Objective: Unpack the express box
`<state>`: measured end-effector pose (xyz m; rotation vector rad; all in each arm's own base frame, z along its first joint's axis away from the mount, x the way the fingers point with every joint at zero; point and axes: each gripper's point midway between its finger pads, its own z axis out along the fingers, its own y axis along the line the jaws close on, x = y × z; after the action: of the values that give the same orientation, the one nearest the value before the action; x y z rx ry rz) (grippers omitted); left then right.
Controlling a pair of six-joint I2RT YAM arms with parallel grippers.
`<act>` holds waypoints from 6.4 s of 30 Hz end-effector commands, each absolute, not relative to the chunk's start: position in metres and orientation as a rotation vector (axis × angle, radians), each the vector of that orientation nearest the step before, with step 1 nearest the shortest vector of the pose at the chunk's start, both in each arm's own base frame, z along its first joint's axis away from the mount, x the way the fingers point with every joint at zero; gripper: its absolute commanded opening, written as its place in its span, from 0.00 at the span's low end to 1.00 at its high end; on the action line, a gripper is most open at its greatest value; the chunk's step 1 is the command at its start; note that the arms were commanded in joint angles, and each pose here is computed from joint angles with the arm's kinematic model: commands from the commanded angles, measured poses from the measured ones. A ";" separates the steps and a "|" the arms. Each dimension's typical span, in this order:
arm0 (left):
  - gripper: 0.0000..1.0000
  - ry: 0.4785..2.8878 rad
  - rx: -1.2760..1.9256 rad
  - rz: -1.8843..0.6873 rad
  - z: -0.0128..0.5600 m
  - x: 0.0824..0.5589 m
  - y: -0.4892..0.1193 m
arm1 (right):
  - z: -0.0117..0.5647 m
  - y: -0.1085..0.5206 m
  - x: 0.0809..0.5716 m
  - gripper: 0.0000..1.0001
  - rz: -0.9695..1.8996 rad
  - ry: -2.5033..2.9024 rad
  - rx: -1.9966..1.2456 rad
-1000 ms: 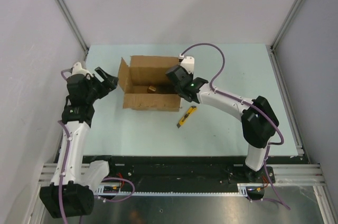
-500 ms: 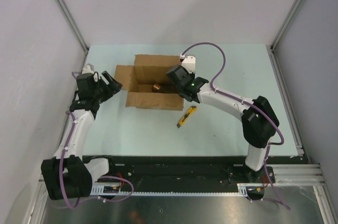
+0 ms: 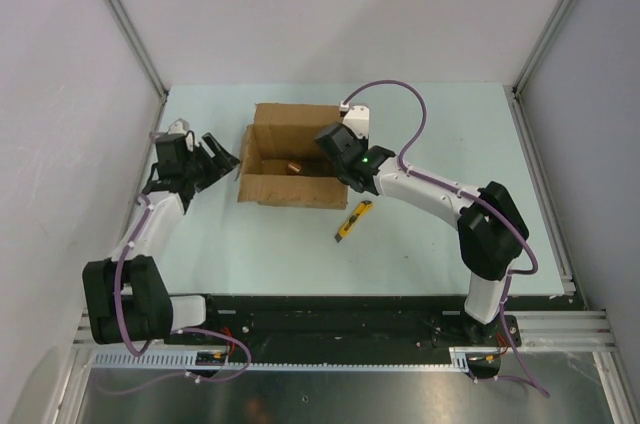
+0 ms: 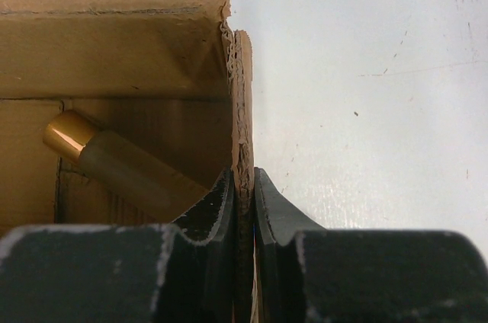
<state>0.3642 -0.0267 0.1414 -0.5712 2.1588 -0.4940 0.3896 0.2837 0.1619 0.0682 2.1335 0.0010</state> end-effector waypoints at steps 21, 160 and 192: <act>0.77 1.802 -0.171 -0.556 0.311 0.362 -0.054 | 0.221 0.292 0.392 0.32 0.095 2.040 0.076; 0.00 2.157 -0.032 -0.268 0.185 0.424 -0.073 | 0.405 0.235 0.421 0.00 0.256 1.455 -0.049; 1.00 2.127 -0.313 -0.299 0.254 0.399 -0.052 | 0.252 0.153 0.431 0.00 0.185 1.161 0.093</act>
<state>0.4060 -0.0529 0.2036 -0.2622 2.2219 -0.2338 0.4350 0.1543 0.1796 -0.0348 1.4585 0.0425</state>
